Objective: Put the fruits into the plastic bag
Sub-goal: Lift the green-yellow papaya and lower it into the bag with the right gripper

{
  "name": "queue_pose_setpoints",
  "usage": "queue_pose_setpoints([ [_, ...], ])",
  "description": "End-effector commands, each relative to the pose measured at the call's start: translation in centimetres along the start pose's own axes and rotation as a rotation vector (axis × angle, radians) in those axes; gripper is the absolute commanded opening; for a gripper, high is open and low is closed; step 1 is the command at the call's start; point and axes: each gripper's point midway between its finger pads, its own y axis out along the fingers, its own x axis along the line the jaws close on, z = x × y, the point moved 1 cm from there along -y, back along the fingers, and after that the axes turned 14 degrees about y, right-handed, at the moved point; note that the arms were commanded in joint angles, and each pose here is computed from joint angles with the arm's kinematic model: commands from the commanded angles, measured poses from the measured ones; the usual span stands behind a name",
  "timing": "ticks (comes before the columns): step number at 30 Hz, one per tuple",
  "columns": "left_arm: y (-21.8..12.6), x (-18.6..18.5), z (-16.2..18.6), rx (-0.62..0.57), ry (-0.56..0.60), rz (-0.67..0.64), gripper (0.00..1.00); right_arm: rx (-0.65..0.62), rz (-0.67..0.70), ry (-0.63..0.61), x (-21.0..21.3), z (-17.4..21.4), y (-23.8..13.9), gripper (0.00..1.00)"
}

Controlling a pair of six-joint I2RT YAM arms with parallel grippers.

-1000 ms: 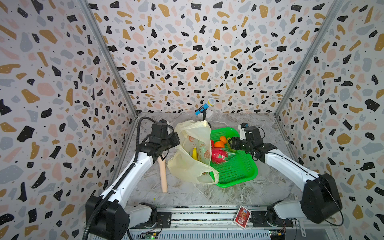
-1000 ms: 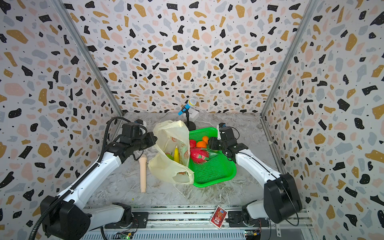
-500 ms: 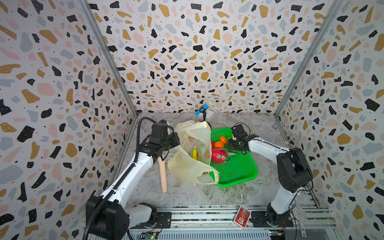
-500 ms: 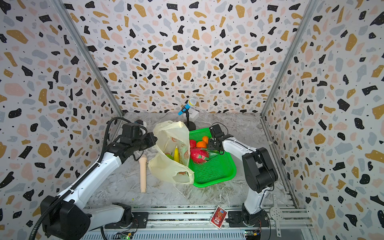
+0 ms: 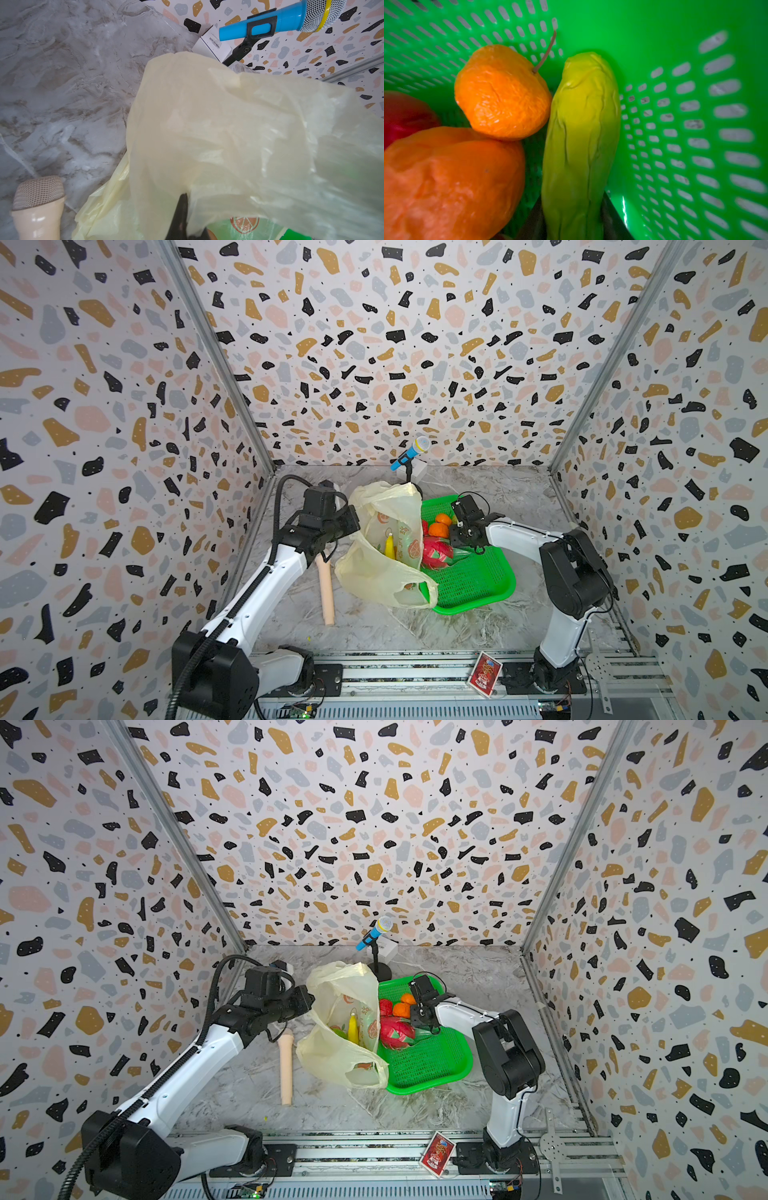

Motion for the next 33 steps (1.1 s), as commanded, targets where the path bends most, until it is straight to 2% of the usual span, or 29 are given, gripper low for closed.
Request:
queue_pose_setpoints([
  [1, -0.1, 0.0, -0.4, -0.022, 0.009, 0.002, 0.00, -0.059, -0.055, 0.020, 0.3, -1.7, -1.0, 0.24],
  [8, -0.1, 0.1, -0.4, -0.022, 0.011, 0.000, 0.00, -0.150, -0.182, 0.029, 1.1, -2.3, -5.8, 0.18],
  [19, 0.3, 0.0, -0.5, -0.020, 0.014, 0.006, 0.00, -0.307, -0.375, -0.021, 2.9, -1.5, -14.6, 0.18],
  [26, 0.6, 0.0, -0.4, -0.014, 0.014, 0.008, 0.00, -0.359, -0.534, -0.152, 7.1, 2.3, -19.9, 0.18],
  [33, 0.8, 0.0, -0.4, -0.011, 0.015, 0.007, 0.00, -0.399, -0.635, -0.278, 10.5, 7.0, -23.0, 0.18],
])
